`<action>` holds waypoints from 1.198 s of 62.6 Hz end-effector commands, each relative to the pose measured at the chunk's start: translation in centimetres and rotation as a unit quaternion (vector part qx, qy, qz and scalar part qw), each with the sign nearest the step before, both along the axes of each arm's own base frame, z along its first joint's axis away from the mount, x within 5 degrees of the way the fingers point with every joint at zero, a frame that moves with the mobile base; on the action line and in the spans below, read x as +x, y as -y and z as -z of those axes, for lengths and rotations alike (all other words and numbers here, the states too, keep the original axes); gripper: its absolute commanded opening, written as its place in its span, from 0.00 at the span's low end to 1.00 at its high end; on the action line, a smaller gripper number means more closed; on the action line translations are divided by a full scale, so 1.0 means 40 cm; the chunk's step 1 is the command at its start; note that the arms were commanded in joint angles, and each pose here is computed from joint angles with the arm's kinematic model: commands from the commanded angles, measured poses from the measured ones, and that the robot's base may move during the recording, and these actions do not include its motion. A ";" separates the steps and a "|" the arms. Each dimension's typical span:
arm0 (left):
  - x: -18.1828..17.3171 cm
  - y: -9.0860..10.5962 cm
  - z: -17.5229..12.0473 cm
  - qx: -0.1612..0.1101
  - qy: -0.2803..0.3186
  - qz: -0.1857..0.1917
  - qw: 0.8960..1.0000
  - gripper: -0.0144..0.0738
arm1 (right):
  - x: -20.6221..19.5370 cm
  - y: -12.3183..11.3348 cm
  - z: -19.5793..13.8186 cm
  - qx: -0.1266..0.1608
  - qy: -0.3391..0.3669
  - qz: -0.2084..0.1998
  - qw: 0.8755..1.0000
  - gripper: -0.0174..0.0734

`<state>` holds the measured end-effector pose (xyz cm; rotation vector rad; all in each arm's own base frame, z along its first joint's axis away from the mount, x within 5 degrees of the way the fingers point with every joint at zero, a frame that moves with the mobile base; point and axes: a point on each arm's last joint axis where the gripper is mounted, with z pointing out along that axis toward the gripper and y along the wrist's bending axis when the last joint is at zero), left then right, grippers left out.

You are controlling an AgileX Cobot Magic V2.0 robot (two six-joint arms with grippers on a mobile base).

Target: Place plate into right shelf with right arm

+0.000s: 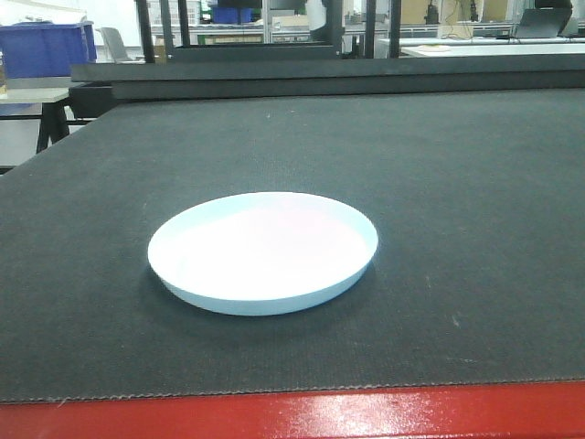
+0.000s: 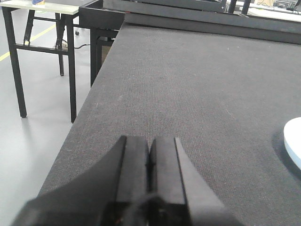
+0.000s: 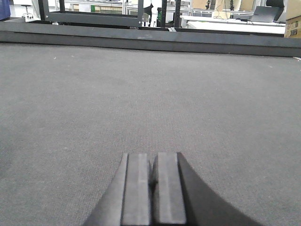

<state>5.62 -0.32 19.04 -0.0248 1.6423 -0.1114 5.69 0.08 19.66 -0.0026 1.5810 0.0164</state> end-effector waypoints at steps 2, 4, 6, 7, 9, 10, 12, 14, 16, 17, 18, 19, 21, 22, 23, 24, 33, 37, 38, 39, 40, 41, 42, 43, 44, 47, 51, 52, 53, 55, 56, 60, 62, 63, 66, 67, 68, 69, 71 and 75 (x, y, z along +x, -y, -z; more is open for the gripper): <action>0.000 0.001 -0.013 -0.005 0.043 0.002 0.999 0.11 | -0.004 0.000 -0.028 -0.004 0.053 0.001 0.999 0.25; 0.000 0.001 -0.013 -0.005 0.043 0.002 0.999 0.11 | -0.004 0.000 -0.028 -0.004 0.053 0.001 0.999 0.25; 0.000 0.001 -0.013 -0.005 0.043 0.002 0.999 0.11 | -0.004 0.000 -0.028 -0.004 0.053 0.001 0.999 0.25; 0.000 0.001 -0.013 -0.005 0.043 0.002 0.999 0.11 | -0.004 0.000 -0.028 -0.004 0.053 0.001 0.999 0.25; 0.000 0.001 -0.013 -0.005 0.043 0.002 0.999 0.11 | -0.004 0.000 -0.028 -0.004 0.053 0.001 0.999 0.25; 0.000 0.001 -0.013 -0.005 0.043 0.002 0.999 0.11 | -0.004 0.000 -0.028 -0.004 0.053 0.001 0.999 0.25; 0.000 0.001 -0.013 -0.005 0.043 0.002 0.999 0.11 | -0.004 0.000 -0.028 -0.004 0.053 0.001 0.999 0.25; 0.000 0.001 -0.013 -0.005 0.043 0.002 0.999 0.11 | -0.004 0.000 -0.028 -0.004 0.053 0.001 0.999 0.25; 0.000 0.001 -0.013 -0.005 0.043 0.002 0.999 0.11 | -0.004 0.000 -0.028 -0.004 0.053 0.001 0.999 0.25; 0.000 0.001 -0.013 -0.005 0.043 0.002 0.999 0.11 | -0.004 0.000 -0.028 -0.004 0.053 0.001 0.999 0.25; 0.000 0.001 -0.013 -0.005 0.043 0.002 0.999 0.11 | -0.004 0.000 -0.028 -0.004 0.054 0.001 0.999 0.25; 0.000 0.001 -0.013 -0.005 0.043 0.002 0.999 0.11 | -0.004 0.000 -0.029 -0.004 0.055 0.001 0.999 0.25; 0.000 0.001 -0.013 -0.005 0.043 0.002 0.999 0.11 | -0.004 0.000 -0.029 -0.004 0.056 0.001 0.998 0.25; 0.000 0.001 -0.013 -0.005 0.043 0.002 0.999 0.11 | -0.005 0.001 -0.030 -0.004 0.059 0.001 0.998 0.25; 0.000 0.001 -0.013 -0.005 0.043 0.002 0.999 0.11 | -0.005 0.001 -0.032 -0.004 0.063 0.001 0.998 0.25; 0.000 0.001 -0.013 -0.005 0.043 0.002 0.999 0.11 | -0.005 0.001 -0.034 -0.004 0.065 0.001 0.998 0.25; 0.000 0.001 -0.013 -0.005 0.043 0.002 0.999 0.11 | -0.009 0.001 -0.056 -0.003 0.116 0.002 0.993 0.25; 0.000 0.001 -0.013 -0.005 0.043 0.002 0.999 0.11 | -0.011 0.001 -0.066 -0.003 0.138 0.003 0.990 0.25; 0.000 0.001 -0.013 -0.005 0.043 0.002 0.999 0.11 | -0.012 0.001 -0.070 -0.002 0.147 0.003 0.989 0.25; 0.000 0.001 -0.013 -0.005 0.043 0.002 0.999 0.11 | -0.013 0.001 -0.073 0.000 0.153 0.003 0.988 0.25; 0.000 0.001 -0.013 -0.005 0.043 0.002 0.999 0.11 | -0.014 0.002 -0.076 0.005 0.159 0.003 0.987 0.25; 0.000 0.001 -0.013 -0.005 0.043 0.002 0.999 0.11 | -0.015 0.002 -0.078 0.015 0.165 0.002 0.986 0.25; 0.000 0.001 -0.013 -0.005 0.043 0.002 0.999 0.11 | -0.017 0.003 -0.085 0.040 0.175 0.000 0.984 0.25; 0.000 0.001 -0.013 -0.005 0.043 0.002 0.999 0.11 | -0.018 0.004 -0.090 0.059 0.181 -0.002 0.982 0.25; 0.000 0.001 -0.013 -0.005 0.043 0.002 0.999 0.11 | -0.021 0.005 -0.102 0.090 0.189 -0.006 0.978 0.25; 0.000 0.001 -0.013 -0.005 0.043 0.002 0.999 0.11 | -0.031 0.005 -0.139 0.147 0.204 -0.019 0.968 0.25; 0.000 0.001 -0.013 -0.005 0.043 0.002 0.999 0.11 | -0.049 0.003 -0.203 0.166 0.212 -0.030 0.963 0.25; 0.000 0.001 -0.013 -0.005 0.043 0.002 0.999 0.11 | -0.057 0.002 -0.226 0.156 0.212 -0.030 0.964 0.25; 0.000 0.001 -0.013 -0.005 0.043 0.002 0.999 0.11 | -0.062 0.001 -0.242 0.150 0.212 -0.030 0.965 0.25; 0.000 0.001 -0.013 -0.005 0.043 0.002 0.999 0.11 | -0.073 0.001 -0.282 0.134 0.207 -0.027 0.969 0.25; 0.000 0.001 -0.013 -0.005 0.043 0.002 0.999 0.11 | -0.083 0.001 -0.309 0.129 0.211 -0.026 0.968 0.25; 0.000 0.001 -0.013 -0.005 0.043 0.002 0.999 0.11 | -0.095 0.002 -0.382 0.123 0.182 -0.019 0.975 0.25; 0.000 0.001 -0.013 -0.005 0.043 0.002 0.999 0.11 | -0.094 0.003 -0.408 0.123 0.163 -0.015 0.979 0.25; 0.000 0.001 -0.013 -0.005 0.043 0.002 0.999 0.11 | -0.091 0.003 -0.426 0.123 0.148 -0.013 0.981 0.25; 0.000 0.001 -0.013 -0.005 0.043 0.002 0.999 0.11 | -0.078 0.004 -0.465 0.126 0.105 -0.007 0.986 0.25; 0.000 0.001 -0.013 -0.005 0.043 0.002 0.999 0.11 | -0.072 0.004 -0.475 0.126 0.092 -0.005 0.988 0.25; 0.000 0.001 -0.013 -0.005 0.043 0.002 0.999 0.11 | -0.067 0.003 -0.485 0.127 0.079 -0.004 0.989 0.25; 0.000 0.001 -0.013 -0.005 0.043 0.002 0.999 0.11 | -0.057 0.002 -0.499 0.129 0.057 -0.003 0.990 0.25; 0.000 0.001 -0.013 -0.005 0.043 0.002 0.999 0.11 | -0.040 0.000 -0.521 0.129 0.019 -0.004 0.991 0.25; 0.000 0.001 -0.013 -0.005 0.043 0.002 0.999 0.11 | -0.004 -0.012 -0.552 0.118 -0.057 -0.019 0.991 0.25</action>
